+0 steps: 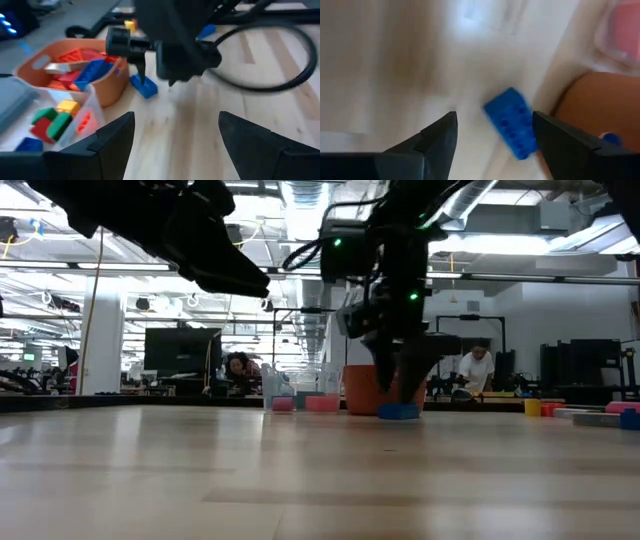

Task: Sort blocks by size
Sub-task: Put the blue rectangle game piece into the orange bin

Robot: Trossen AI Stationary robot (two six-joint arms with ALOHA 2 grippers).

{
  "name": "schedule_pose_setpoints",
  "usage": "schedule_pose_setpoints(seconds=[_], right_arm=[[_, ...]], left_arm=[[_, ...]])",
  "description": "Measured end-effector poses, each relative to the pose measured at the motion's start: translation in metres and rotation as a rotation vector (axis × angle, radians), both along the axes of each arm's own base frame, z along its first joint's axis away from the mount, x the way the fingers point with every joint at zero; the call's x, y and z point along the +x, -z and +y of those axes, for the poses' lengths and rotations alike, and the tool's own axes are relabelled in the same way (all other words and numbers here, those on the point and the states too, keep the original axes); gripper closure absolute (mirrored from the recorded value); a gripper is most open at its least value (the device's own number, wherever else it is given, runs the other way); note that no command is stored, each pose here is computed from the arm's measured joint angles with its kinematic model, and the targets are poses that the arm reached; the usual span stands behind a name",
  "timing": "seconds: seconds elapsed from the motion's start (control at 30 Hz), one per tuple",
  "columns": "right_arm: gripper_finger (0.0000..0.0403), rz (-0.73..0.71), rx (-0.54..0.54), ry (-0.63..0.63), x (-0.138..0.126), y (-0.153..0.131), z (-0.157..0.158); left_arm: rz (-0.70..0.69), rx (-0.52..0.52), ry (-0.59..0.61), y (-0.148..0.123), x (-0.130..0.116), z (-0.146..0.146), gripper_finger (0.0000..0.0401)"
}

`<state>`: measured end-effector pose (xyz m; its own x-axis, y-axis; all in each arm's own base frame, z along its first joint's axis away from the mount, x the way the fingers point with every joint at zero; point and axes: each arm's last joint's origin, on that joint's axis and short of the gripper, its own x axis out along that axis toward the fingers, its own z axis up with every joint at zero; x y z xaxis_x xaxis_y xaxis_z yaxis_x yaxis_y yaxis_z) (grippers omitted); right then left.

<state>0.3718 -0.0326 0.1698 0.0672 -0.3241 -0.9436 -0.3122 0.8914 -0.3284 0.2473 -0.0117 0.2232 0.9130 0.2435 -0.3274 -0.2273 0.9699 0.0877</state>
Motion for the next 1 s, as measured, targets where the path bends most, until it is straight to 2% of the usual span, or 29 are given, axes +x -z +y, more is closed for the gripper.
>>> schedule_pose_setpoints(seconds=[0.27,0.5,0.7,0.83,1.0], right_arm=[[0.0113,0.069,0.041,-0.038,0.005,0.008,-0.027],[0.0113,0.097,0.08,-0.037,-0.003,0.014,-0.045],[0.0126,0.117,0.091,-0.043,-0.003,0.022,-0.046],[0.0144,0.116,0.071,-0.088,0.0,0.022,-0.04],[0.0199,0.148,0.075,-0.111,0.001,0.03,-0.034]], left_arm=[[-0.019,0.142,-0.136,0.005,-0.016,-0.011,0.0121],[-0.019,0.148,-0.16,0.0,-0.026,-0.01,0.0121],[-0.029,0.137,-0.164,-0.007,-0.033,-0.008,0.0121],[-0.042,0.123,-0.169,-0.011,-0.038,-0.008,0.0121],[-0.055,0.115,-0.171,-0.015,-0.043,-0.007,0.0121]])
